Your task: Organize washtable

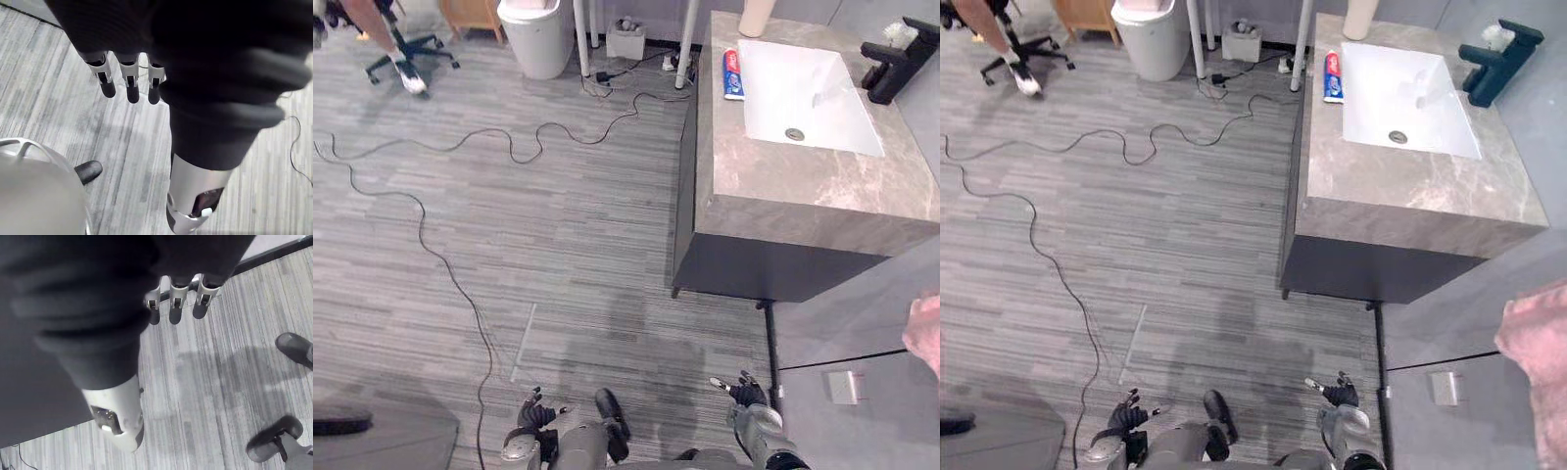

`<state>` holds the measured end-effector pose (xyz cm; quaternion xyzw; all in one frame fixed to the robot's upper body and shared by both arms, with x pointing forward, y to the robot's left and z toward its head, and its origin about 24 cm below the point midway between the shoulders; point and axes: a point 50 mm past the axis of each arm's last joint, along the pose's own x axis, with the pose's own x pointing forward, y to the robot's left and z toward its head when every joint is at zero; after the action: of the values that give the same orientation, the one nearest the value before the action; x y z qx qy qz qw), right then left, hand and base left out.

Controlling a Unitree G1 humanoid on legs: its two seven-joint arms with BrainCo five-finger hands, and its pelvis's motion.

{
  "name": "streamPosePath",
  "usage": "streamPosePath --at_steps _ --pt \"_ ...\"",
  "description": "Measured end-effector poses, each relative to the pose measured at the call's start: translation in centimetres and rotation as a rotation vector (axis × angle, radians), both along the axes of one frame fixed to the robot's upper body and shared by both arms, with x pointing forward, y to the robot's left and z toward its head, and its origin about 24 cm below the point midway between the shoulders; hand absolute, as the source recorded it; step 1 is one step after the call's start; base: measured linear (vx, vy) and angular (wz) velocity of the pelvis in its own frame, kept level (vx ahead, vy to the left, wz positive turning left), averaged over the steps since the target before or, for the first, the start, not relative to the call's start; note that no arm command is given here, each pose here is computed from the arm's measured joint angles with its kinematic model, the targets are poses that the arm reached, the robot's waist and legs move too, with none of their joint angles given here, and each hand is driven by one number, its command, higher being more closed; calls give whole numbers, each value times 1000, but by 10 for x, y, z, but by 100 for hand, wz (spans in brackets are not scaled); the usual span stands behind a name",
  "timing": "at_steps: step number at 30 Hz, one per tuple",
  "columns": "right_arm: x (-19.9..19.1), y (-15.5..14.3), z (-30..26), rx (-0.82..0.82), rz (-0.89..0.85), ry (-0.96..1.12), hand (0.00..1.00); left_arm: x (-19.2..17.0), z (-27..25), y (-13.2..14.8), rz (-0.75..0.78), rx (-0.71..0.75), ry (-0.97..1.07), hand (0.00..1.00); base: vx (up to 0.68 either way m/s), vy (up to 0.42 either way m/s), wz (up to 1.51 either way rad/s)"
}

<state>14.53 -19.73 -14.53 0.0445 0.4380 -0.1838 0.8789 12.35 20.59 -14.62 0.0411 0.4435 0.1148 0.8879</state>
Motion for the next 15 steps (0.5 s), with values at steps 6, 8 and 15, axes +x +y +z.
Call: streamPosePath --at_steps 6,8,15 --pt "-14 -6 -3 3 -38 22 0 4 -1 -8 -54 -4 10 0 145 112 52" --pt "-9 -4 -1 9 -38 0 0 8 -1 -14 -43 -26 -1 0 194 32 62" --pt "-18 2 1 34 -79 -40 0 9 -2 -27 76 -96 -18 0 362 0 91"
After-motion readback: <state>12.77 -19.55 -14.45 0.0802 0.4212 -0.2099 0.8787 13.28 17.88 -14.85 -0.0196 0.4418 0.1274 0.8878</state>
